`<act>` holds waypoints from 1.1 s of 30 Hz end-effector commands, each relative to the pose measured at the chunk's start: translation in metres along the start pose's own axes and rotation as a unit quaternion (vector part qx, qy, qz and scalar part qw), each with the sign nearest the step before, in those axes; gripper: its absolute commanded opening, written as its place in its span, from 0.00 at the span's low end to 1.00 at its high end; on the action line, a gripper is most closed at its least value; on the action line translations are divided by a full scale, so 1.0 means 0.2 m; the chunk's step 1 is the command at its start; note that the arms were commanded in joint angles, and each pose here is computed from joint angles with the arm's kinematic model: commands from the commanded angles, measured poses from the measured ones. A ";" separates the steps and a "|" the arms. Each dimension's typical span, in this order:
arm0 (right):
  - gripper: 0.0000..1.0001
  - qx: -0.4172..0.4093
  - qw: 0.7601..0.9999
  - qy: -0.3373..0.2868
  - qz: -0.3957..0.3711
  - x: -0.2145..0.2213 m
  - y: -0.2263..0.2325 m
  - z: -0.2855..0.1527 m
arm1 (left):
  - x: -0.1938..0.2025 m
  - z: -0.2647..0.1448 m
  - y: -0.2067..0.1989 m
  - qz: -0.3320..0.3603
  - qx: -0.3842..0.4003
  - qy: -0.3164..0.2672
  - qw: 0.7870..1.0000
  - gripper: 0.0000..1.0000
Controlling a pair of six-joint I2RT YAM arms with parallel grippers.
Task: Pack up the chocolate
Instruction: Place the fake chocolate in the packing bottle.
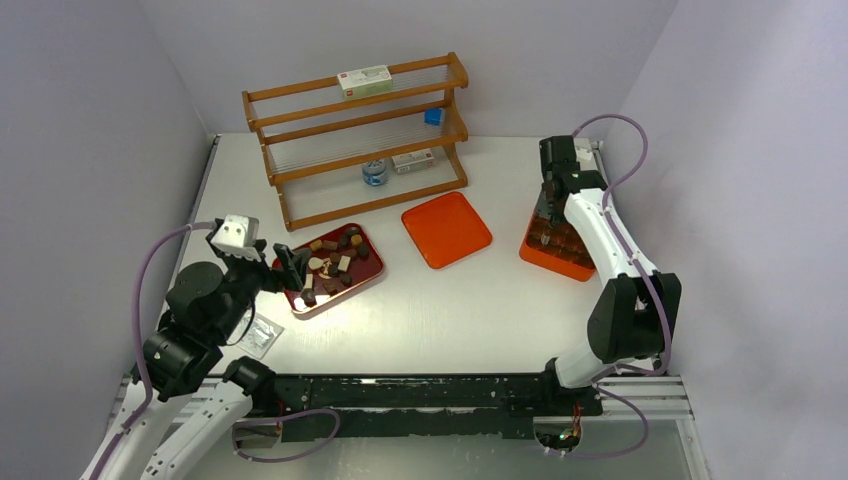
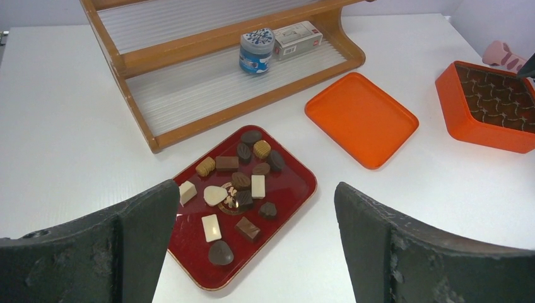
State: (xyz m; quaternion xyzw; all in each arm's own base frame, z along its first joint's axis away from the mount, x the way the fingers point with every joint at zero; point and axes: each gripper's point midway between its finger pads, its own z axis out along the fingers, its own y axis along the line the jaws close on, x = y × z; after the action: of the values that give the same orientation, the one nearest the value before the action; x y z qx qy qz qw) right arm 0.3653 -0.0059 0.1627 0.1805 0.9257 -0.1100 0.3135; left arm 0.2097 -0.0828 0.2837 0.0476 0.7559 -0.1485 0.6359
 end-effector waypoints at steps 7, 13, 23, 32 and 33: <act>0.31 0.006 1.000 0.002 0.024 -0.03 -0.06 0.09 | 0.00 0.01 -0.02 0.003 0.010 -0.003 1.000 0.97; 0.33 0.014 1.000 0.016 0.021 0.01 -0.08 0.16 | 0.00 0.01 -0.01 0.004 0.008 -0.001 1.000 0.97; 0.39 0.022 0.999 0.020 0.024 0.01 -0.10 0.18 | 0.00 0.01 -0.01 0.003 0.006 -0.004 1.000 0.97; 0.40 0.022 0.999 0.014 0.029 0.00 -0.11 0.15 | 0.00 0.01 -0.01 0.003 0.008 -0.003 1.000 0.97; 0.40 0.017 0.999 0.014 0.030 0.00 -0.10 0.14 | 0.00 0.01 -0.01 0.003 0.008 -0.004 1.000 0.97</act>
State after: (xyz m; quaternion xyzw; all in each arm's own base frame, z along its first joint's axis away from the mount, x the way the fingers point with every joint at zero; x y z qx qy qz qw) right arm 0.3706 -0.0294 0.1341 0.2060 0.9288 -0.1168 0.2851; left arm 0.2102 -0.0843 0.2826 0.0500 0.7575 -0.1499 0.6335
